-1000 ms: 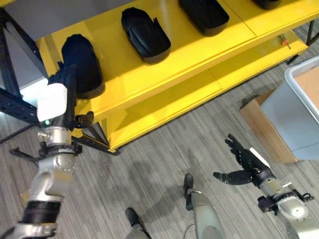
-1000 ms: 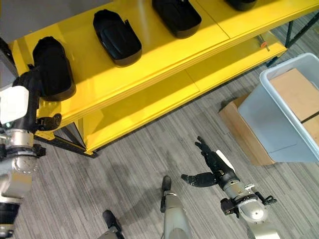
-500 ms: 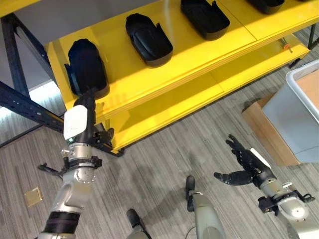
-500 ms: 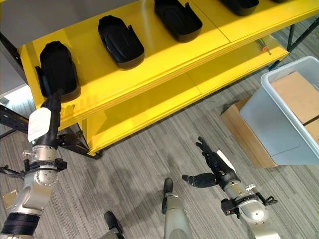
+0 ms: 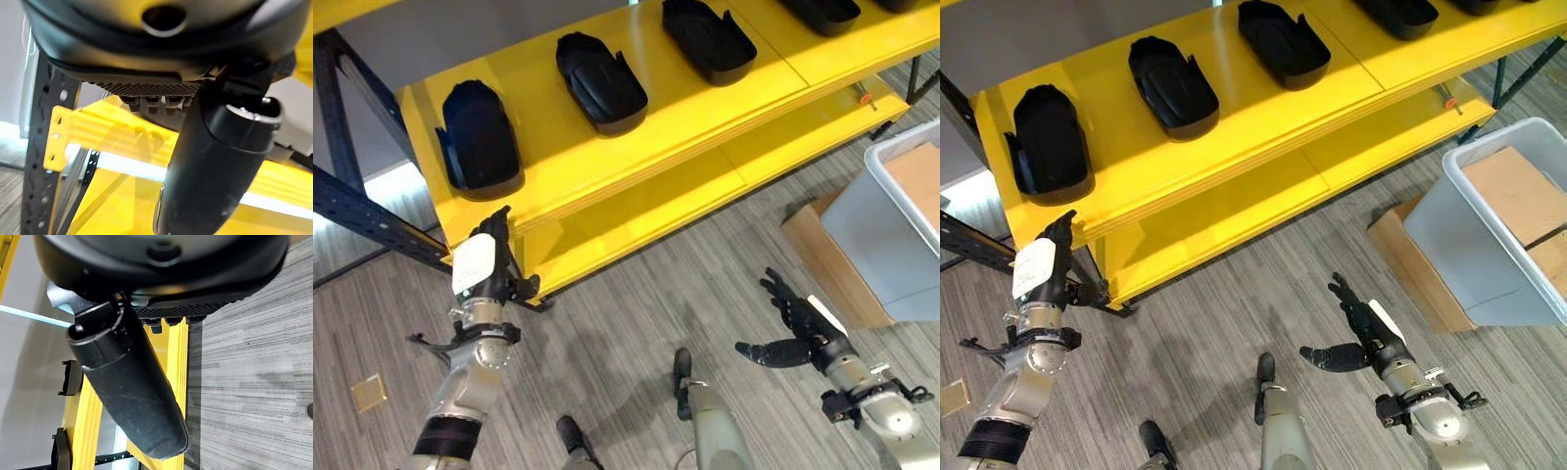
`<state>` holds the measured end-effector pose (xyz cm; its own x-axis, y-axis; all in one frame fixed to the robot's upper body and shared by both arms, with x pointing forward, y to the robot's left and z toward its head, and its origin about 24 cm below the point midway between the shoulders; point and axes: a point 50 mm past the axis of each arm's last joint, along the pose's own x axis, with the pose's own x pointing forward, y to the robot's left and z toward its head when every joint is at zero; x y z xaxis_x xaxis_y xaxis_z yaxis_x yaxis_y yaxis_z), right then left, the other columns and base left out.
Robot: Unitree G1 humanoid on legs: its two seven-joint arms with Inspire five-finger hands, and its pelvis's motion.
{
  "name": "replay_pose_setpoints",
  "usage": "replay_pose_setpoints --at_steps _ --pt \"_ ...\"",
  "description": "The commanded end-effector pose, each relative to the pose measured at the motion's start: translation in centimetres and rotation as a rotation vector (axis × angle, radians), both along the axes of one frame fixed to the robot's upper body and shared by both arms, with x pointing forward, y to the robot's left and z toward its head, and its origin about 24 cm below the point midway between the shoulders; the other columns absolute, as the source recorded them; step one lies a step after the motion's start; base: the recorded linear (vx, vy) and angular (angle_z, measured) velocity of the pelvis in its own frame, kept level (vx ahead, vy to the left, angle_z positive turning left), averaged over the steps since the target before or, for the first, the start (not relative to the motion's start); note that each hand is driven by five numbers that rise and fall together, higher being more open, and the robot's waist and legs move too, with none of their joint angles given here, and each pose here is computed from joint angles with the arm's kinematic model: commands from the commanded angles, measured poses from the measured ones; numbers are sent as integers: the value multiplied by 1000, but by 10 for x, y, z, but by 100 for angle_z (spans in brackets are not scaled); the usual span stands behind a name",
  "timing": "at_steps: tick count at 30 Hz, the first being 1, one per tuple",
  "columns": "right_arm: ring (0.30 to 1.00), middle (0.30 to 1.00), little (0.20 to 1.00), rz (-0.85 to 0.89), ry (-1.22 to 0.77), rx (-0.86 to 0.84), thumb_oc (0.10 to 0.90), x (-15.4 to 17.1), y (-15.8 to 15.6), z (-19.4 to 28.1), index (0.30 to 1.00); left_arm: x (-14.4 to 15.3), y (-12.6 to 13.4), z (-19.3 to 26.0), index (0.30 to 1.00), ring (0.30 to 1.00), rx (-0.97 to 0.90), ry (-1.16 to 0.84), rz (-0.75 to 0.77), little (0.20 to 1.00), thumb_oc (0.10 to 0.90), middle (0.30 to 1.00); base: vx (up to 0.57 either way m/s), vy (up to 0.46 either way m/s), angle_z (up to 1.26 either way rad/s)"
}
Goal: Move parts from the plastic box to the shelf.
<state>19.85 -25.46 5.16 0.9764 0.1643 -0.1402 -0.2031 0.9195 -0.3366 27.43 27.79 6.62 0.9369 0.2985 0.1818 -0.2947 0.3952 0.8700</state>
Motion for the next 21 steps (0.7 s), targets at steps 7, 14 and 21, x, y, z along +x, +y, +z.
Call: replay_pose_setpoints --at_steps 7,14,21 --pt "1000 1000 1000 55 -228 20 900 8 9 40 1000 21 28 66 1000 1000 141 -240 99 1000 900 1000 2 5 -2" --pt "1000 1000 1000 66 -235 15 900 9 10 42 1000 26 37 91 1000 1000 201 -314 131 1000 900 1000 0 0 0" --pt "1000 1000 1000 67 -232 11 900 9 9 42 1000 27 39 113 1000 1000 281 -367 128 1000 900 1000 2 5 -2"
